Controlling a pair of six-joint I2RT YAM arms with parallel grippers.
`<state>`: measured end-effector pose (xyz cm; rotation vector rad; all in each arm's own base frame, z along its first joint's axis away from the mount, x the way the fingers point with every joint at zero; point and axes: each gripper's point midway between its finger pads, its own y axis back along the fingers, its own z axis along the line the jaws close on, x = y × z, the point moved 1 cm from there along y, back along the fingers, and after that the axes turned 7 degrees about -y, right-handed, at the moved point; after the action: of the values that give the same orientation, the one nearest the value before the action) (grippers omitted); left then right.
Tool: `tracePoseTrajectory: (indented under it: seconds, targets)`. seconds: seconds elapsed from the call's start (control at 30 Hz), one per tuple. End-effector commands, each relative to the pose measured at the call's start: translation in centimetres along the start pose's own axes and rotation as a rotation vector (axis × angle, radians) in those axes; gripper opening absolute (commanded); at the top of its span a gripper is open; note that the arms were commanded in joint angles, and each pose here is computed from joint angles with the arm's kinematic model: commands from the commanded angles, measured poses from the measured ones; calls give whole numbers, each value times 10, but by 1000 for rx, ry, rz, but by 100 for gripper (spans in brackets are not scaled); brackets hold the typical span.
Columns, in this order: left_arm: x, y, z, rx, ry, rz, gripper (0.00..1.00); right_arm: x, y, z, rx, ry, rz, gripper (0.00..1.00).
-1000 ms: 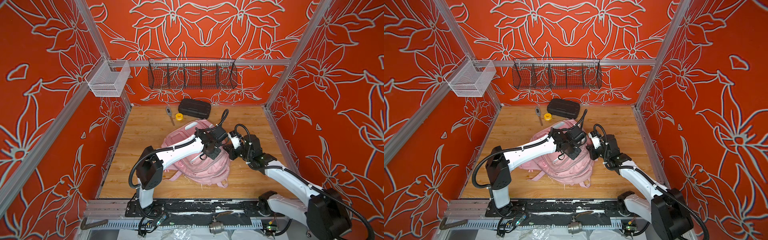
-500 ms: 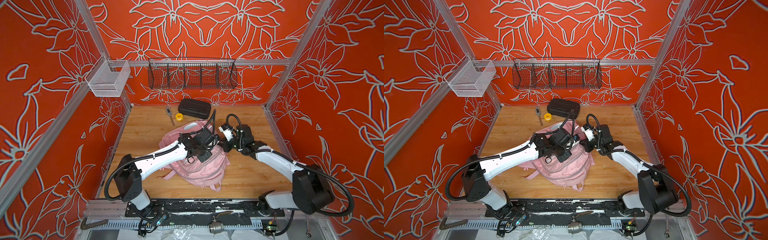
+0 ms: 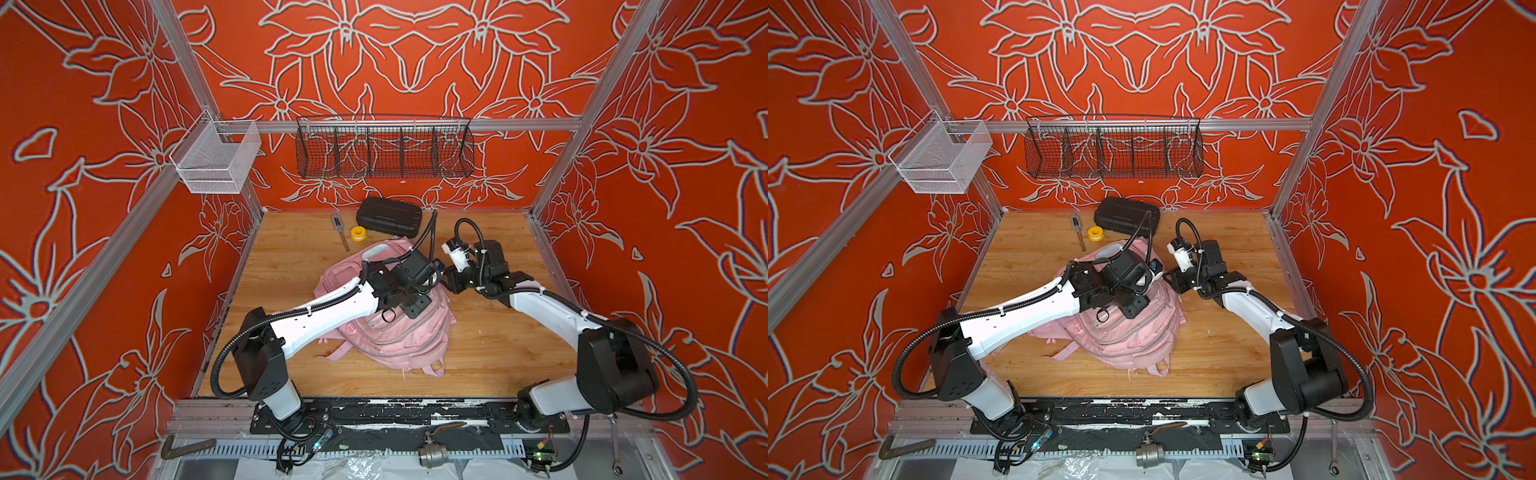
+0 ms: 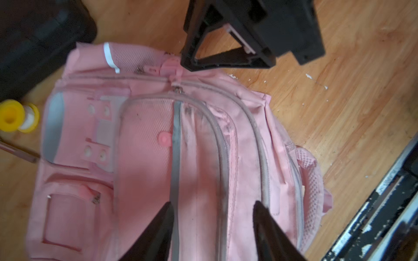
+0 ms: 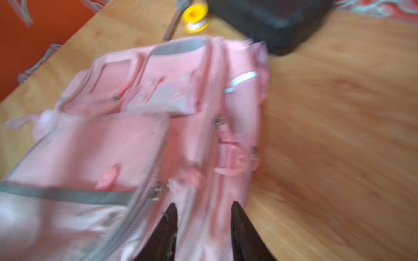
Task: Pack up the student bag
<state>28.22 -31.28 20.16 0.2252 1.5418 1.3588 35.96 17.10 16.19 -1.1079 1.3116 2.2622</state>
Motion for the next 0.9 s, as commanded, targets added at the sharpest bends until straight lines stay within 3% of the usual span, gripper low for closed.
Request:
tracePoseTrajectory:
  seconds: [0.0, 0.03, 0.07, 0.17, 0.27, 0.43, 0.6, 0.7, 0.87]
  targets:
    - [-8, 3, 25, -133, 177, -64, 80, -15, 31, -34, 248, 1, -88, 78]
    - [-8, 8, 34, -174, 219, -83, 87, -15, 38, -44, 310, -15, -104, 94]
    - [-6, 14, 48, -236, 278, -100, 98, -15, 47, -57, 382, -36, -127, 97]
    - [19, 39, 96, -421, 429, -127, 97, -14, 77, -93, 571, -116, -250, 97]
    - [72, 60, 152, -596, 582, -135, 97, -7, 100, -124, 724, -141, -377, 97]
    - [176, 61, 215, -784, 738, -109, 97, 31, 101, -169, 970, -139, -362, 97]
    - [233, 37, 235, -846, 760, -179, 97, 51, 59, -174, 862, -106, -314, 97]
    - [252, 22, 235, -834, 748, -219, 98, 54, 61, -170, 834, -102, -344, 97]
    - [248, 9, 230, -698, 639, -356, 98, 70, 59, -160, 741, -72, -424, 97]
